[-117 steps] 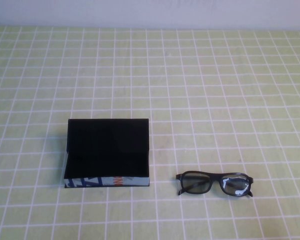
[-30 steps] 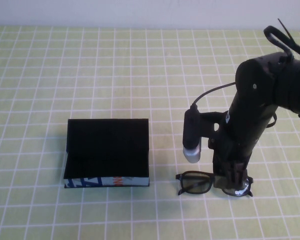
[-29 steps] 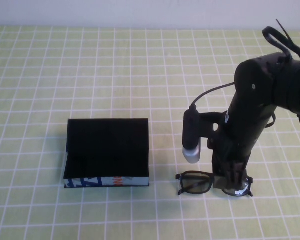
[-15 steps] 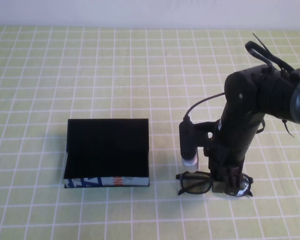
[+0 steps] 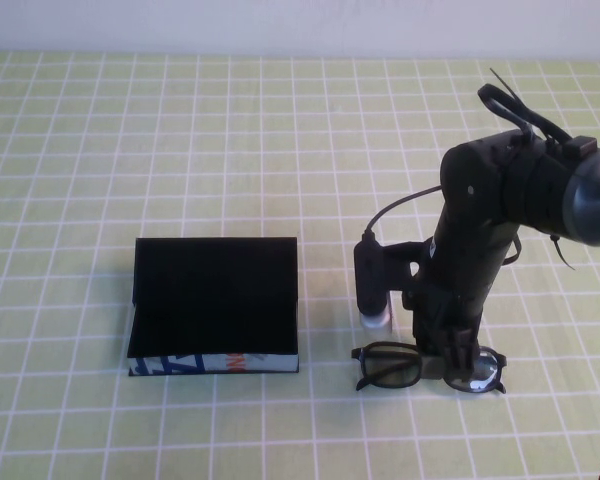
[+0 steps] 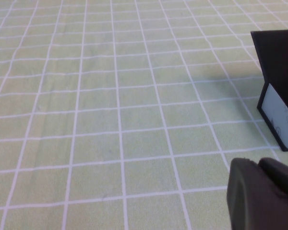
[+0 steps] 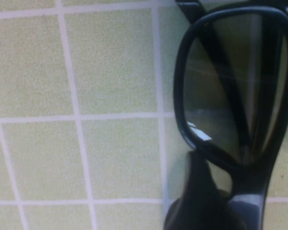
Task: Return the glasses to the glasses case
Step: Pick up the glasses from the table
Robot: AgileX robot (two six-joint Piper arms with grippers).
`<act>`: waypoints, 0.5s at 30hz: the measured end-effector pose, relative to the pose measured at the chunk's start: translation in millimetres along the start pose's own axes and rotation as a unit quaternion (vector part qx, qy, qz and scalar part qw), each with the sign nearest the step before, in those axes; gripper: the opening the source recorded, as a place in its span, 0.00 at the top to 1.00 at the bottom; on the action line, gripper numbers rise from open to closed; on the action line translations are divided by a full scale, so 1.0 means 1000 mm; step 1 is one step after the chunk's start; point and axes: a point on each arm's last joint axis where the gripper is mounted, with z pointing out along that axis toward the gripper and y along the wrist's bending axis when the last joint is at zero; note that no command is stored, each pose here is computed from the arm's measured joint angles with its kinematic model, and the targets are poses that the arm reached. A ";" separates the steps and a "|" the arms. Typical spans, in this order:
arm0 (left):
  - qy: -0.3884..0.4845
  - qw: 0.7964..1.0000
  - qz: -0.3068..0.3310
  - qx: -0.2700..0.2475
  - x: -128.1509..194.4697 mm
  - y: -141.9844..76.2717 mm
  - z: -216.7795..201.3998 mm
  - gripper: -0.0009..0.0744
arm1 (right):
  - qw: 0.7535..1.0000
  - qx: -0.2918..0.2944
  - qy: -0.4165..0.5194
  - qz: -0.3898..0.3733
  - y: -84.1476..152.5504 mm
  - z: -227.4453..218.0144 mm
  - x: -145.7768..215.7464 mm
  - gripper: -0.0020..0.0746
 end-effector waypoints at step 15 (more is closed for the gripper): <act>0.000 1.000 0.000 0.000 0.000 0.000 0.000 0.99 | 1.000 -0.016 0.010 0.000 0.000 0.007 0.001 0.51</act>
